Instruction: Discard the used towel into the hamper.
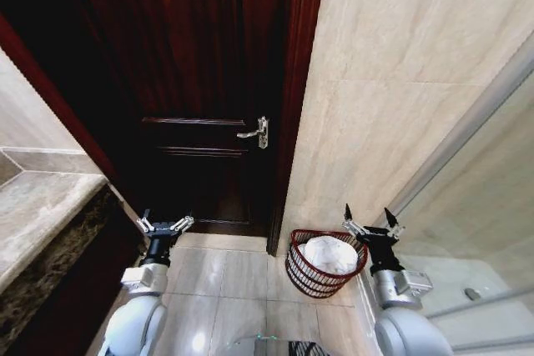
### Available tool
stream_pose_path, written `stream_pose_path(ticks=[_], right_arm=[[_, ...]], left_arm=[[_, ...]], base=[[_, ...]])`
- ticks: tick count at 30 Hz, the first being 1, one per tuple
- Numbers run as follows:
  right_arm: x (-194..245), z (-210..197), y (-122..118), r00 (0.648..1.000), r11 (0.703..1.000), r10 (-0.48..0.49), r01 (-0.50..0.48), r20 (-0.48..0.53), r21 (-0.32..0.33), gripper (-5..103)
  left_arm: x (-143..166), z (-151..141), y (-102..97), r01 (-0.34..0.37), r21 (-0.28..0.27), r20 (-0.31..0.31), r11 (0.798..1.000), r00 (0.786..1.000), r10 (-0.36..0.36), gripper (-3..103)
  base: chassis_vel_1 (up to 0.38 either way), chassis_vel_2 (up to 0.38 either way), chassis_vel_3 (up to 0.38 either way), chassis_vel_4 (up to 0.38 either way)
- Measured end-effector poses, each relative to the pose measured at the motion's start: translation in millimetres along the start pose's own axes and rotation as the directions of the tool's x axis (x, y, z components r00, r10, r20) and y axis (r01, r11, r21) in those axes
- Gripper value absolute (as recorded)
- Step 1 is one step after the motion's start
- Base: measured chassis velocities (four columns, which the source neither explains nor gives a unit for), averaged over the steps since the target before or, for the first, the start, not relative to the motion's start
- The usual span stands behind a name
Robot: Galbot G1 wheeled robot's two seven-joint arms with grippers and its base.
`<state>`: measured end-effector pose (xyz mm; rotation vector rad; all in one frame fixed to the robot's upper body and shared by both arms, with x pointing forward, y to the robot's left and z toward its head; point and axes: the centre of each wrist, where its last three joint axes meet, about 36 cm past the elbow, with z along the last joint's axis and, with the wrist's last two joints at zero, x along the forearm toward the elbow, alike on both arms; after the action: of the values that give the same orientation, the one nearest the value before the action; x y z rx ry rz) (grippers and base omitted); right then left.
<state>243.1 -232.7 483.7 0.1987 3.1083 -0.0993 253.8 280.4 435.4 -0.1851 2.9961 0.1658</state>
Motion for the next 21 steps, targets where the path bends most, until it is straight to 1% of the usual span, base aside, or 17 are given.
stream_pose_path(ticks=[21], right_arm=[[2.2,-1.8,3.4,1.0,1.0,-0.005,0.005,0.001,0.0,100]], left_arm=[[1.2,-0.8,-0.3,0.0,0.003,-0.001,1.0,1.0,0.0,100]], base=[[0.0,0.0,0.0,0.0]])
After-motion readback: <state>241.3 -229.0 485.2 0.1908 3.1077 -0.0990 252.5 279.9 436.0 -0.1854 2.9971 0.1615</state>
